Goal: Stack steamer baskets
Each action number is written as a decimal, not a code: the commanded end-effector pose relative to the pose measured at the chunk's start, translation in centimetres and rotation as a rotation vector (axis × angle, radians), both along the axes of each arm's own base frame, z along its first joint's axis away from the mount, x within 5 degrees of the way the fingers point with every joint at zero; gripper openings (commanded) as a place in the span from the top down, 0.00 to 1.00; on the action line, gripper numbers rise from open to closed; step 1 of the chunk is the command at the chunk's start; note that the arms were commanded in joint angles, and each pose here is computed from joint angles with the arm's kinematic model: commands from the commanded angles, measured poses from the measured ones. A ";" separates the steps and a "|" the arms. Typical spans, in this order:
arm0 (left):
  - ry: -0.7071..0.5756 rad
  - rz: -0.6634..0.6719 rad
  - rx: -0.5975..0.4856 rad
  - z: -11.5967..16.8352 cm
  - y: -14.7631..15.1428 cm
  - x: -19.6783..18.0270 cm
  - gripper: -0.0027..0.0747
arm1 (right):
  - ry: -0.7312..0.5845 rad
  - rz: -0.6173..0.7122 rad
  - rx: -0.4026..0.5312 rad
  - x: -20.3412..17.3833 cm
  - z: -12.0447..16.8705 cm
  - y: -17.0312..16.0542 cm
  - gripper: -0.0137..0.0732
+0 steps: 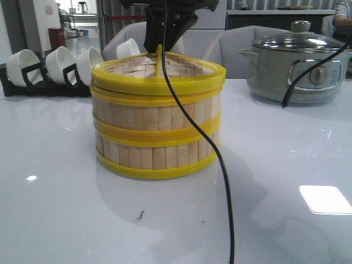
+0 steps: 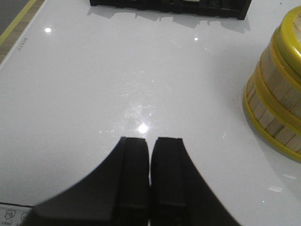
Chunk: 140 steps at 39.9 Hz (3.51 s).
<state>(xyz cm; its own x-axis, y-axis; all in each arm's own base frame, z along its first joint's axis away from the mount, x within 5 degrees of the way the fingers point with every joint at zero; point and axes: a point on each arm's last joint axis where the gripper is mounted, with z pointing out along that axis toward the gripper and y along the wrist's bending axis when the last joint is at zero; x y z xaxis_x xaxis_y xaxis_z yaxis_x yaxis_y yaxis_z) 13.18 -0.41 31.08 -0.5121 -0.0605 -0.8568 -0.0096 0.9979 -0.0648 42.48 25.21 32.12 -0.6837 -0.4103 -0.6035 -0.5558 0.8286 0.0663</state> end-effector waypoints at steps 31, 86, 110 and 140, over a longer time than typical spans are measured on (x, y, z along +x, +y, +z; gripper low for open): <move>-0.106 -0.003 -0.011 1.6 -0.1 0.3 0.86 | -0.143 -0.003 0.083 -0.8 4.5 -0.4 0.71; -0.106 -0.003 -0.011 1.6 -0.1 0.3 0.86 | -0.545 -0.477 0.092 -9.3 13.0 -22.5 0.38; -0.106 -0.003 -0.011 1.6 -0.1 0.3 0.86 | -0.802 -0.650 0.101 -26.3 2.6 -26.7 0.38; -0.106 -0.003 -0.011 1.6 -0.1 0.3 0.86 | -0.846 -0.650 0.110 -32.4 -5.0 -26.2 0.77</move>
<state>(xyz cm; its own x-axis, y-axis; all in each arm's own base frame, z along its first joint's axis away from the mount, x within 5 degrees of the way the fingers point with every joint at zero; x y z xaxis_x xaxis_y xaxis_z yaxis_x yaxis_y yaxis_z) 13.18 -0.41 31.08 -0.5121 -0.0605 -0.8568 -0.0096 0.9979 -0.0648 9.88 -0.84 25.30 -0.2148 -0.0099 -0.9766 0.0779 0.9966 -0.0272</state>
